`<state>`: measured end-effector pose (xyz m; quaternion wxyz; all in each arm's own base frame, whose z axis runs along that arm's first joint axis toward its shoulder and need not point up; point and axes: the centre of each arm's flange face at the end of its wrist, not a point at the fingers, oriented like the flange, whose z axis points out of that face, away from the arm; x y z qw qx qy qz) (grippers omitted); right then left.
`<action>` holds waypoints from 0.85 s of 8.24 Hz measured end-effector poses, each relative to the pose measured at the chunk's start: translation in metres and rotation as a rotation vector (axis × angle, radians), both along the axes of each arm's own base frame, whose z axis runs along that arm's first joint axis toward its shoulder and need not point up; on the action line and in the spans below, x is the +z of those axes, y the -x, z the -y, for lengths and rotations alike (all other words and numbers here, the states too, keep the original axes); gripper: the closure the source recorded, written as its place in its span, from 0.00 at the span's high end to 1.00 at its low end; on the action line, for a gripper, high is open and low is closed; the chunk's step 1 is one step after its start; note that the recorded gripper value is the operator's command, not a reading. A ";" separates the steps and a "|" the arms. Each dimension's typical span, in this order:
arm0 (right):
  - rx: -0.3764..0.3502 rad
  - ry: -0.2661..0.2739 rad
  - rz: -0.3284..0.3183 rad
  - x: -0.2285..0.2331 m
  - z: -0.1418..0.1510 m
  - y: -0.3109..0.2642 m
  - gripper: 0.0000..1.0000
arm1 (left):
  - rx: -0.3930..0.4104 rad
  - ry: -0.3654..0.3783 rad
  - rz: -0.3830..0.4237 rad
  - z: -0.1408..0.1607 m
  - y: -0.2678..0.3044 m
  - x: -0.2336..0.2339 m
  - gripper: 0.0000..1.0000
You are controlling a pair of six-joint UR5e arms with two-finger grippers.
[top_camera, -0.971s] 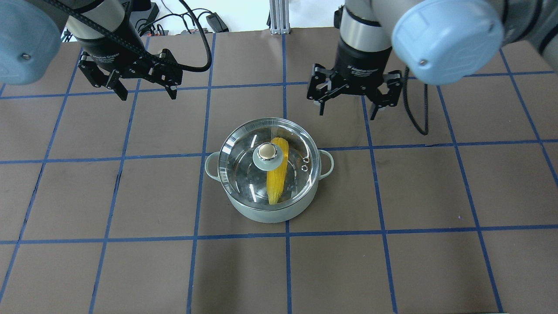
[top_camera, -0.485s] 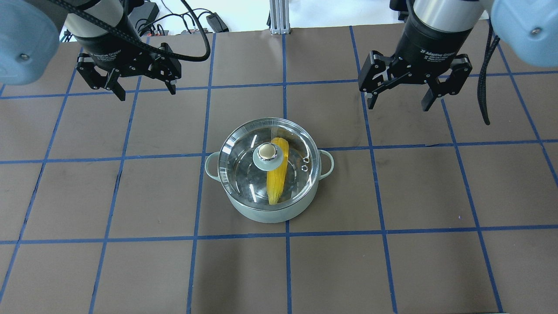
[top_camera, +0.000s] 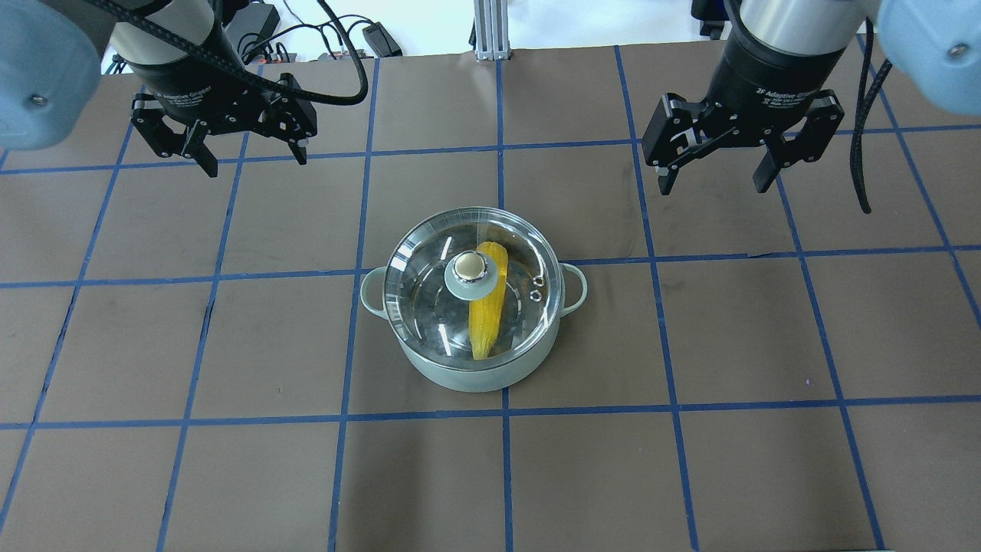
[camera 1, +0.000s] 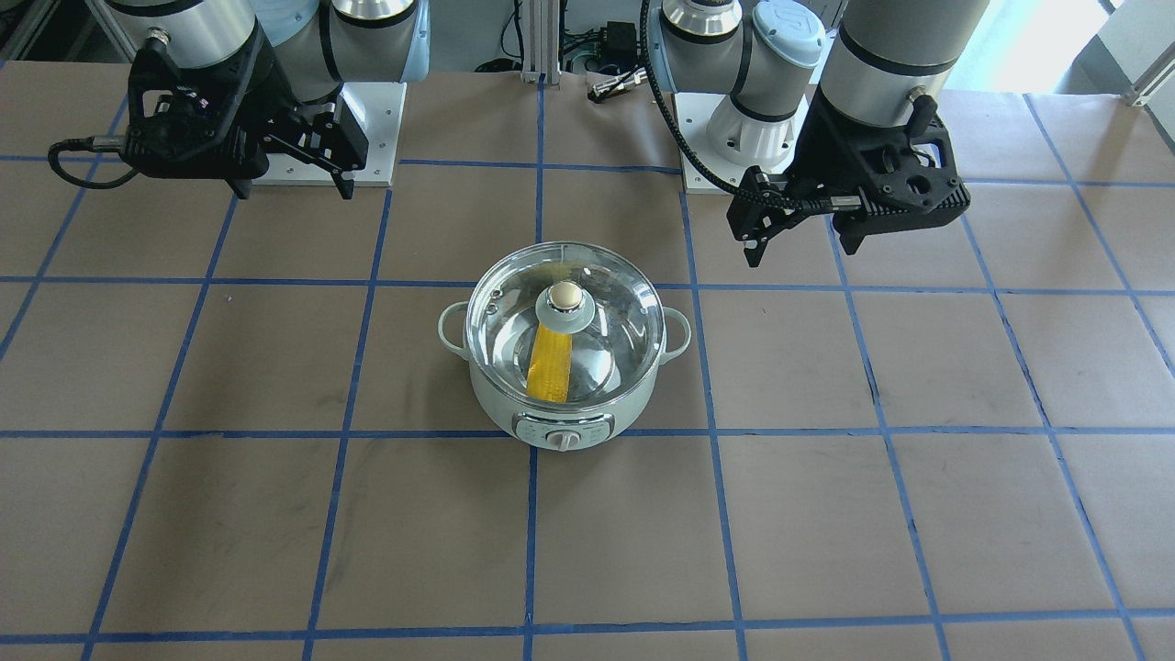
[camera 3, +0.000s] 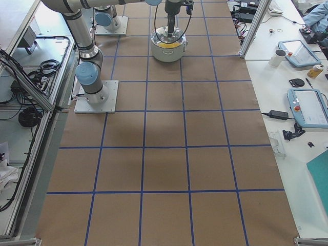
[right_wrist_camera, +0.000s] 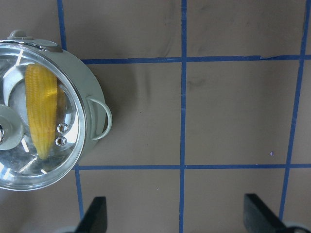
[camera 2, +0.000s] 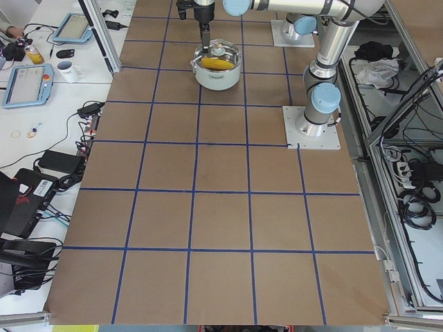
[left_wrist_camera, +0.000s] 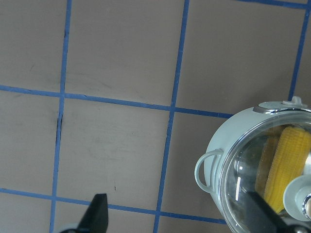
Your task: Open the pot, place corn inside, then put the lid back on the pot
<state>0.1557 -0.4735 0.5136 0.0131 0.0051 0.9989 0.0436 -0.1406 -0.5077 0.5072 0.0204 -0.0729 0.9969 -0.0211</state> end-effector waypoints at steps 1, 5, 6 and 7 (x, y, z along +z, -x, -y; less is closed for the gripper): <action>0.003 0.000 -0.001 0.000 0.000 0.000 1.00 | 0.000 0.000 0.000 0.000 0.000 0.000 1.00; -0.054 0.046 -0.064 0.006 0.003 0.005 0.99 | 0.000 -0.003 0.001 -0.001 0.000 -0.001 1.00; -0.077 0.054 -0.071 0.007 0.003 0.005 1.00 | 0.000 -0.004 0.002 -0.001 0.000 -0.001 1.00; -0.088 0.060 -0.071 0.007 0.004 0.005 1.00 | 0.000 -0.004 0.002 -0.001 0.000 -0.001 1.00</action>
